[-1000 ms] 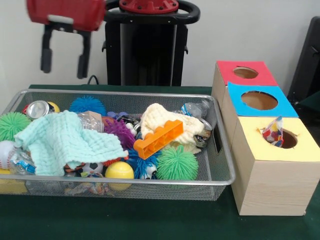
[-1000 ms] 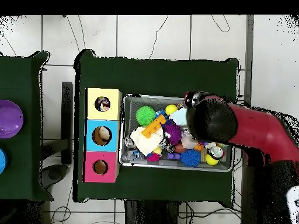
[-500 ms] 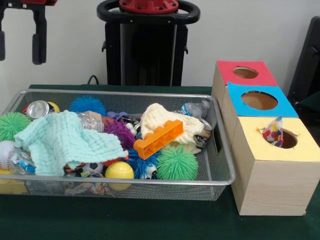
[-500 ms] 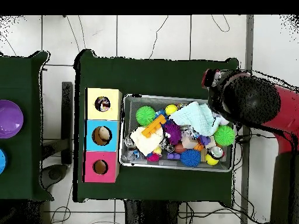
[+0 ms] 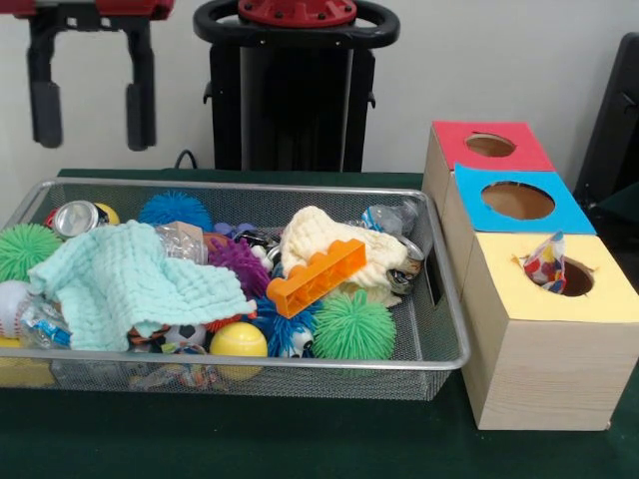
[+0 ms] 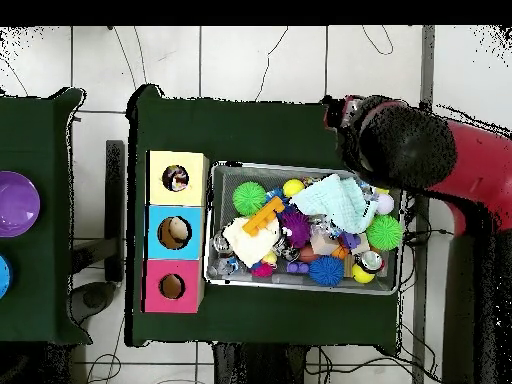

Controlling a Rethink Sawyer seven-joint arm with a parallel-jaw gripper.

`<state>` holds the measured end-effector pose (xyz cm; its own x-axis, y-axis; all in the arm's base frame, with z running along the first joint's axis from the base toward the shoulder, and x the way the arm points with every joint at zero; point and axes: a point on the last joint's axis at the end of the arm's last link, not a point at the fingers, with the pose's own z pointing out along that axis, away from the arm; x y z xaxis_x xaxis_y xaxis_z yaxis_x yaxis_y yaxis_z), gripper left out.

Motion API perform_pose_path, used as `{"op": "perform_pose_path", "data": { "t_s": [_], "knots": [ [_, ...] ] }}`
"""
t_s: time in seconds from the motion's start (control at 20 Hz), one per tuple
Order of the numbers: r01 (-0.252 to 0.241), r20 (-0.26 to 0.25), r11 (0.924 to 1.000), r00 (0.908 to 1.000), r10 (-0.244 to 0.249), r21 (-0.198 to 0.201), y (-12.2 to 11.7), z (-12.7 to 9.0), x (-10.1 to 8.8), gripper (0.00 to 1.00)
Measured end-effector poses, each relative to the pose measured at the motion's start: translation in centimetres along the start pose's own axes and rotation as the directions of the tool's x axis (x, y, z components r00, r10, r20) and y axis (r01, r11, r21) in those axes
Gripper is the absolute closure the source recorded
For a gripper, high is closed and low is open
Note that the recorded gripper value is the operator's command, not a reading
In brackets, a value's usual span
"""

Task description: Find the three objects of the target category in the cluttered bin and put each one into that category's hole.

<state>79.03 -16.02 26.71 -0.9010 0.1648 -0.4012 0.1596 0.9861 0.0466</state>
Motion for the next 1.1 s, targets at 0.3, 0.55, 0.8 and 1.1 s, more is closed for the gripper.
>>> {"op": "perform_pose_path", "data": {
  "t_s": [0.3,0.55,0.8,1.1],
  "knots": [
    [0.028,-0.021,0.9992,0.9994,-0.029,-0.027,3.0,1.7,0.6,0.0],
    [0.042,-0.038,0.9983,0.9983,-0.043,-0.04,4.4,2.9,1.3,0.0],
    [0.054,-0.044,0.9975,0.9975,-0.056,-0.045,5.4,3.3,1.5,0.0],
    [0.073,-0.044,0.9962,0.9962,-0.075,-0.046,6.6,3.2,1.7,0.0]
  ]
}}
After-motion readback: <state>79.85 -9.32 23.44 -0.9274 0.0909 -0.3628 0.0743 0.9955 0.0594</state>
